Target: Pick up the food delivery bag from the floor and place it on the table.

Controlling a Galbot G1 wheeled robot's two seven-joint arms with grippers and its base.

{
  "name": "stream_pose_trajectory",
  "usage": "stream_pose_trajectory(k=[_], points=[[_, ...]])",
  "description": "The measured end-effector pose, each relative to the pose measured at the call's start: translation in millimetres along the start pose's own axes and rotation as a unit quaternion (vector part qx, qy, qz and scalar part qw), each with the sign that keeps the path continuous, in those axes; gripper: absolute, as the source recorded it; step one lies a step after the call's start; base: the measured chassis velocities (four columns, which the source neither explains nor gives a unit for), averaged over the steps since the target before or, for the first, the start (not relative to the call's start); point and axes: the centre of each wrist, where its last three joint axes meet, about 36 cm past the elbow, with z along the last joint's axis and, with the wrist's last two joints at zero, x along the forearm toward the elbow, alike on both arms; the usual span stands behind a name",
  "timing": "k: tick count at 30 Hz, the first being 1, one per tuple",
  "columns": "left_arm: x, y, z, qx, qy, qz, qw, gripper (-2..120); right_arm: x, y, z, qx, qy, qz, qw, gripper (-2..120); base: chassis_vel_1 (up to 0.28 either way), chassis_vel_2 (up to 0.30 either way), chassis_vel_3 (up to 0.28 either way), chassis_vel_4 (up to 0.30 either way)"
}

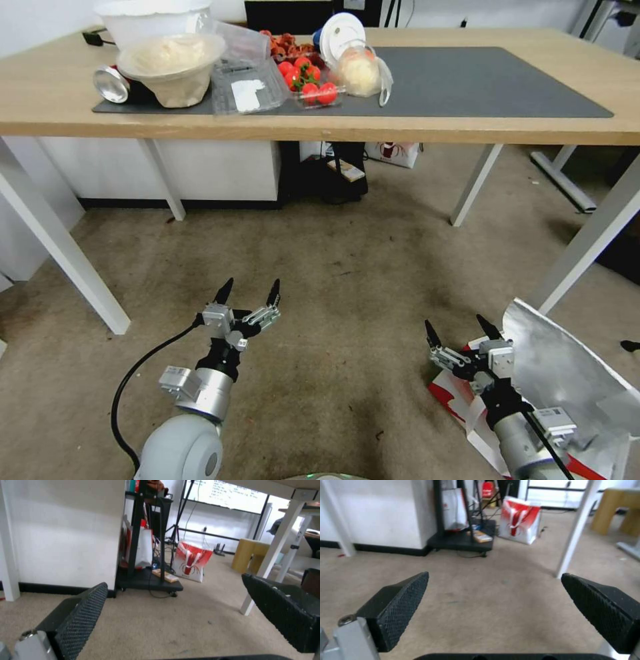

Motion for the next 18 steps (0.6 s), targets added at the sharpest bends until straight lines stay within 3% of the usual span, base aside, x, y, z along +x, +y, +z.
stream_pose_trajectory(k=[7, 10, 11, 14, 15, 18], points=[[-3.5, -4.6, -3.2, -0.004, -0.019, 0.003, 0.9998, 100, -3.9, -44.5, -20.2, 0.091, 0.058, 0.072, 0.992, 100, 0.000, 0.000, 0.000, 0.000], [-2.3, -9.7, -9.3, -0.020, -0.030, 0.004, 0.9993, 100, -5.4, -78.1, -20.5, 0.170, 0.107, 0.112, 0.973, 100, 0.000, 0.000, 0.000, 0.000], [-2.3, -9.7, -9.3, -0.020, -0.030, 0.004, 0.9993, 100, -5.4, -78.1, -20.5, 0.170, 0.107, 0.112, 0.973, 100, 0.000, 0.000, 0.000, 0.000], [0.3, -14.4, -12.4, -0.030, -0.037, 0.001, 0.9988, 100, -0.1, -110.2, -16.5, 0.229, 0.143, 0.113, 0.956, 100, 0.000, 0.000, 0.000, 0.000], [0.3, -14.4, -12.4, -0.030, -0.037, 0.001, 0.9988, 100, -0.1, -110.2, -16.5, 0.229, 0.143, 0.113, 0.956, 100, 0.000, 0.000, 0.000, 0.000], [0.5, -20.0, -13.1, -0.029, -0.043, -0.001, 0.9987, 100, 4.5, -139.0, -12.1, 0.264, 0.161, 0.111, 0.944, 100, 0.000, 0.000, 0.000, 0.000]])
